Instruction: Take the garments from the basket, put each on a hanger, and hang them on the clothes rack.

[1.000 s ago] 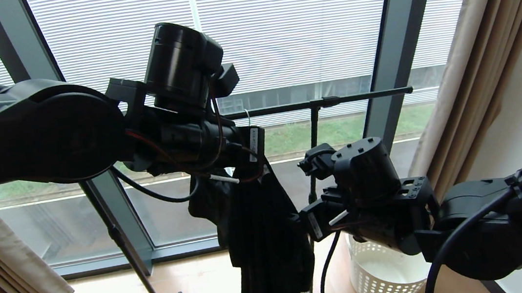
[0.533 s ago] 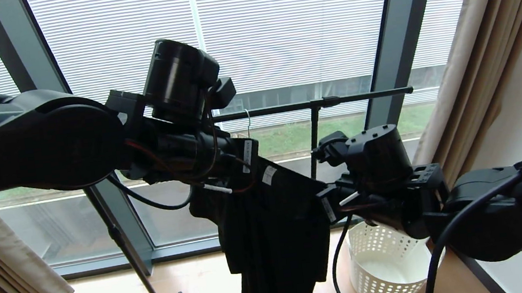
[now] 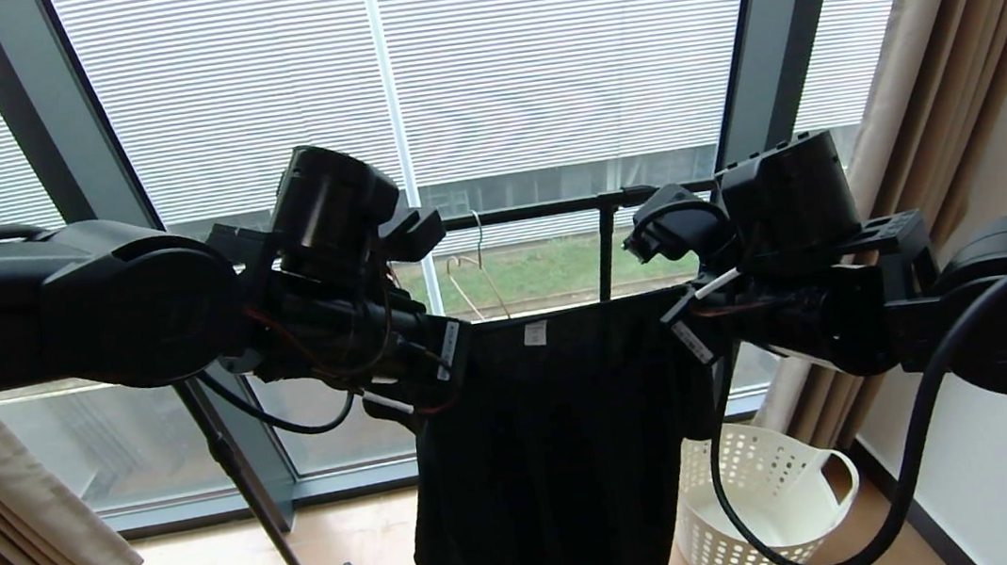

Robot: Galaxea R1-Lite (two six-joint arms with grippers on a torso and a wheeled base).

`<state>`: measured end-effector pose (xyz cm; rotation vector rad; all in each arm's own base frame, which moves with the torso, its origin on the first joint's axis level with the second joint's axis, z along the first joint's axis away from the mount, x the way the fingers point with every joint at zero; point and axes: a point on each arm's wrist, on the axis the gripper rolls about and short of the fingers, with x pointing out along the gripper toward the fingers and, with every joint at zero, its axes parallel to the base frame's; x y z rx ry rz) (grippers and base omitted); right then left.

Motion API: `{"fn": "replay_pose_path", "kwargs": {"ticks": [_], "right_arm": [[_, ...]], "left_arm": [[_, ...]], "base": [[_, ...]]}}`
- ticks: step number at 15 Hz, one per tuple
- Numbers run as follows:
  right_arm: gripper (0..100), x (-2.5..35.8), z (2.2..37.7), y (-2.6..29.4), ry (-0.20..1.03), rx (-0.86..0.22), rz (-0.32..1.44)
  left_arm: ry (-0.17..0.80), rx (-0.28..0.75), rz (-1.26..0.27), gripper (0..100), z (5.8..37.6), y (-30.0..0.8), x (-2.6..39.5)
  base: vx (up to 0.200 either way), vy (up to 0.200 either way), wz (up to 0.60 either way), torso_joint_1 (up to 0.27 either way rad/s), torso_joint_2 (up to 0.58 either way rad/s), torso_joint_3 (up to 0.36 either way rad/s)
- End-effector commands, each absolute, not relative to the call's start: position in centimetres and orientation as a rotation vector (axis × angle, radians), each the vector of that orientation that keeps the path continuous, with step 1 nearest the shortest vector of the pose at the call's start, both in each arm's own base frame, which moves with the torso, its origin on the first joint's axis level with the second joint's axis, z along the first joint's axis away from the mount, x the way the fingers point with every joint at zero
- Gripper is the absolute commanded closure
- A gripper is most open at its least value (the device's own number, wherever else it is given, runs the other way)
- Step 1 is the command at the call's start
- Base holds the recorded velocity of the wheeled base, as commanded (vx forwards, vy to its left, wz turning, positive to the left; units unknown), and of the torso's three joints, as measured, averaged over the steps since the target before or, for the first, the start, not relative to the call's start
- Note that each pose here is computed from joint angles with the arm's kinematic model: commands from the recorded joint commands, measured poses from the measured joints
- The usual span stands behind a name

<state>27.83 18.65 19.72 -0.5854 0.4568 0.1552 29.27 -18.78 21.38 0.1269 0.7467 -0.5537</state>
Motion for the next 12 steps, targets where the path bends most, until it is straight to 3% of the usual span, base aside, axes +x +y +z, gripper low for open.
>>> {"fn": "replay_pose_path", "kwargs": {"ticks": [1,4,8,11,12], "right_arm": [[100,26.9,21.7,19.3,0.425,-0.595,0.158],[100,26.5,21.8,19.2,0.443,-0.627,0.14],[100,23.0,22.5,18.7,0.545,-0.812,0.247],[100,20.8,22.1,21.1,0.563,-0.859,0.357],[100,19.8,21.4,22.7,0.575,-0.847,0.423]], "left_arm": [[0.751,0.124,-0.541,100,21.1,-18.5,29.8],[0.718,0.104,-0.523,100,21.8,-18.0,30.6],[0.705,0.1,-0.526,100,21.5,-19.1,32.3],[0.647,0.064,-0.554,100,22.3,-20.0,33.6],[0.639,0.004,-0.597,100,23.1,-20.4,33.6]], "base": [[0.0,0.0,0.0,0.0,0.0,0.0],[0.0,0.0,0.0,0.0,0.0,0.0],[0.0,0.0,0.0,0.0,0.0,0.0],[0.0,0.0,0.0,0.0,0.0,0.0],[0.0,0.0,0.0,0.0,0.0,0.0]]}}
